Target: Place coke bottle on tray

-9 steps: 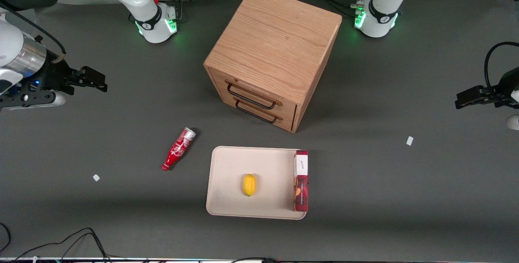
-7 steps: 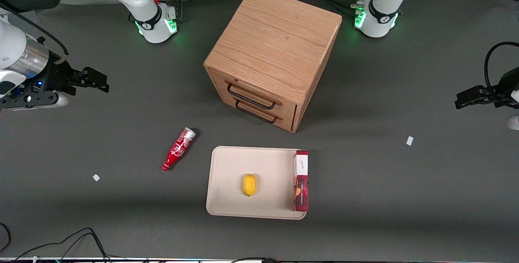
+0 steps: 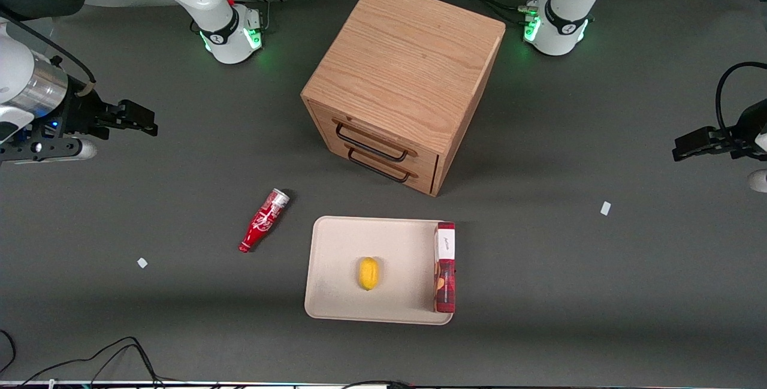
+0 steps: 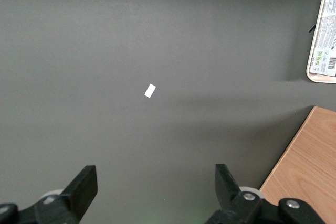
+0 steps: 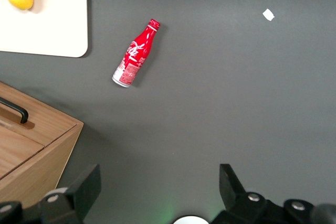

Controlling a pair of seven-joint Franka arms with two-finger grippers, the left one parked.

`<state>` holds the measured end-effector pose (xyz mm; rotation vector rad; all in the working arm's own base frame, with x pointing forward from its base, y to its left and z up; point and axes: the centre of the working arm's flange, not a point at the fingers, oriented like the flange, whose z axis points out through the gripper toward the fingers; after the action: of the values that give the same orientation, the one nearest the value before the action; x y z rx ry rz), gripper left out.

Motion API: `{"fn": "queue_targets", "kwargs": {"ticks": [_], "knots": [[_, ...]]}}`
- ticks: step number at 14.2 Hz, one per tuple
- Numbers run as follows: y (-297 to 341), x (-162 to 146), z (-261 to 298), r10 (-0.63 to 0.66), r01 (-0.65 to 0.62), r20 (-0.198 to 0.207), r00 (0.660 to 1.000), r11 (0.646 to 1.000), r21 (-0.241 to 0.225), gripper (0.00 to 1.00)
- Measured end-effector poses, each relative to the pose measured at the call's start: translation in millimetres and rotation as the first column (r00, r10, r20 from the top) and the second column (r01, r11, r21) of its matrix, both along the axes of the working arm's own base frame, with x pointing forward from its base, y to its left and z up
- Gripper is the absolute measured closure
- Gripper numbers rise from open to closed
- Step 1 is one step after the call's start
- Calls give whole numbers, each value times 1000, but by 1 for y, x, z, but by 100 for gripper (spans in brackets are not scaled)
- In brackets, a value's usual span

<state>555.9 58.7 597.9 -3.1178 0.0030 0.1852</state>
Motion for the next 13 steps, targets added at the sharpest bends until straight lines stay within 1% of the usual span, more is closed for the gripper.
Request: {"fn": "queue_targets", "kwargs": {"ticks": [3,4,6,7,9,11,13], "knots": [[5,5,-16,-74,74,-36,997,997,-16,0],[9,9,-25,-123,122,-50,991,992,-28,0],[20,16,-45,-210,207,-63,976,977,-49,0],[28,20,-56,-252,249,-56,966,967,-55,0],[45,25,-83,-322,321,-21,946,946,-51,0],[65,26,-118,-371,372,18,928,928,-35,0],[81,25,-157,-406,407,45,913,913,-16,0]]}}
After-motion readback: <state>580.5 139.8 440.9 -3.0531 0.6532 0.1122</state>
